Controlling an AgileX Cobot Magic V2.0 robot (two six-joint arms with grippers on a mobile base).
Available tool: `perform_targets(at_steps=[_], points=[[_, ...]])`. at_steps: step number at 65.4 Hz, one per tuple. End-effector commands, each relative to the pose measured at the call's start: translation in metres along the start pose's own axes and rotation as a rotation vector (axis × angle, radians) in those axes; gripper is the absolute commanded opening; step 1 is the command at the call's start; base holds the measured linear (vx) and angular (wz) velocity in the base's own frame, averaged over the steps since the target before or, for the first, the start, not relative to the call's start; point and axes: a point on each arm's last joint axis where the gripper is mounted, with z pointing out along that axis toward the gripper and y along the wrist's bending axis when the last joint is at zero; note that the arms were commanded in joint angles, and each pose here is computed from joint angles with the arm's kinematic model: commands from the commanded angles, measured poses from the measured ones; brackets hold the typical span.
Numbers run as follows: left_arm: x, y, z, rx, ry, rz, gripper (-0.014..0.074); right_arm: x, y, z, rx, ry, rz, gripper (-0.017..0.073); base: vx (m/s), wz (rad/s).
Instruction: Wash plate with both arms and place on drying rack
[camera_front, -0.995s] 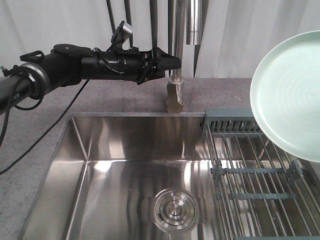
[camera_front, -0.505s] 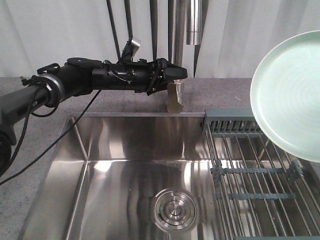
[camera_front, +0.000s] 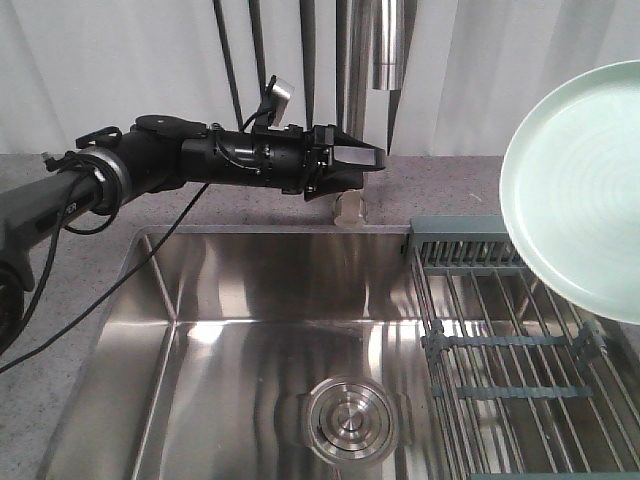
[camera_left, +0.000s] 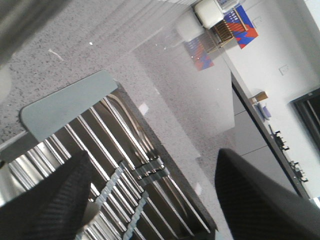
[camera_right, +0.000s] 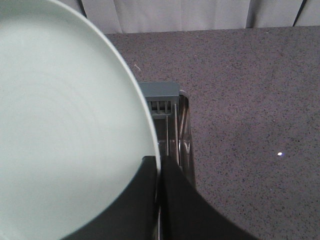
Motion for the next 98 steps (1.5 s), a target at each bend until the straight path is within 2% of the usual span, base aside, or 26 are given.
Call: perform_targets(at_steps=[1,11,22,29,34,39,43,48,59,61,66,70,76,84,90,98], points=[[-0.002,-0.055,-0.005,0.168,0.076,0.045,0.0491,-0.011,0.001,-0.009,0.015,-0.106,0.007,-0.0006,0.00,0.00],[0.002,-0.050,-0.004,0.112,0.120,0.046,0.0479,-0.011,0.001,-0.009,0.015,-0.106,0.007,-0.0006,0.00,0.00],[-0.005,-0.053,-0.008,0.113,0.087,0.049,0.0452,-0.011,0.001,-0.009,0.015,-0.105,0.007,-0.0006,0.00,0.00],[-0.020,-0.067,-0.017,0.122,0.060,0.109,0.0425,-0.011,0.001,-0.009,0.014,-0.104,0.007,-0.0006,0.00,0.00],[-0.033,-0.083,-0.027,0.136,0.032,0.166,0.0401,-0.011,0.001,-0.009,0.014,-0.104,0.007,-0.0006,0.00,0.00],[-0.045,-0.094,-0.040,0.121,0.007,0.187,0.0378,-0.011,0.001,-0.009,0.013,-0.102,0.007,-0.0006,0.00,0.00],[-0.055,-0.103,-0.053,0.090,-0.013,0.201,0.0352,-0.011,0.001,-0.009,0.013,-0.102,0.007,-0.0006,0.00,0.00],[-0.065,-0.106,-0.070,0.020,-0.030,0.209,0.0323,-0.011,0.001,-0.009,0.013,-0.102,0.007,-0.0006,0.00,0.00],[-0.081,-0.104,-0.110,-0.175,-0.079,0.092,0.0227,-0.010,0.001,-0.009,0.011,-0.100,0.009,-0.0006,0.00,0.00],[-0.082,-0.105,-0.117,-0.219,-0.088,0.082,0.0205,-0.010,0.001,-0.009,0.008,-0.100,0.010,-0.0006,0.00,0.00],[-0.084,-0.111,-0.132,-0.313,-0.103,0.092,0.0166,-0.010,0.002,-0.009,0.005,-0.097,0.011,-0.0006,0.00,0.00],[-0.083,-0.122,-0.140,-0.383,-0.111,0.126,0.0135,-0.010,0.002,-0.009,0.004,-0.094,0.011,-0.0006,0.00,0.00],[-0.081,-0.148,-0.154,-0.473,-0.130,0.208,0.0097,-0.010,0.002,-0.009,0.004,-0.094,0.011,-0.0006,0.00,0.00],[-0.073,-0.193,-0.174,-0.544,-0.171,0.309,0.0055,-0.010,0.002,-0.009,0.004,-0.093,0.011,-0.0006,0.00,0.00],[-0.066,-0.224,-0.190,-0.629,-0.208,0.392,0.0027,-0.009,0.002,-0.009,0.002,-0.090,0.011,-0.0006,0.00,0.00],[-0.055,-0.257,-0.208,-0.705,-0.265,0.443,-0.0004,-0.009,0.002,-0.009,0.000,-0.085,0.011,-0.0006,0.00,0.00]])
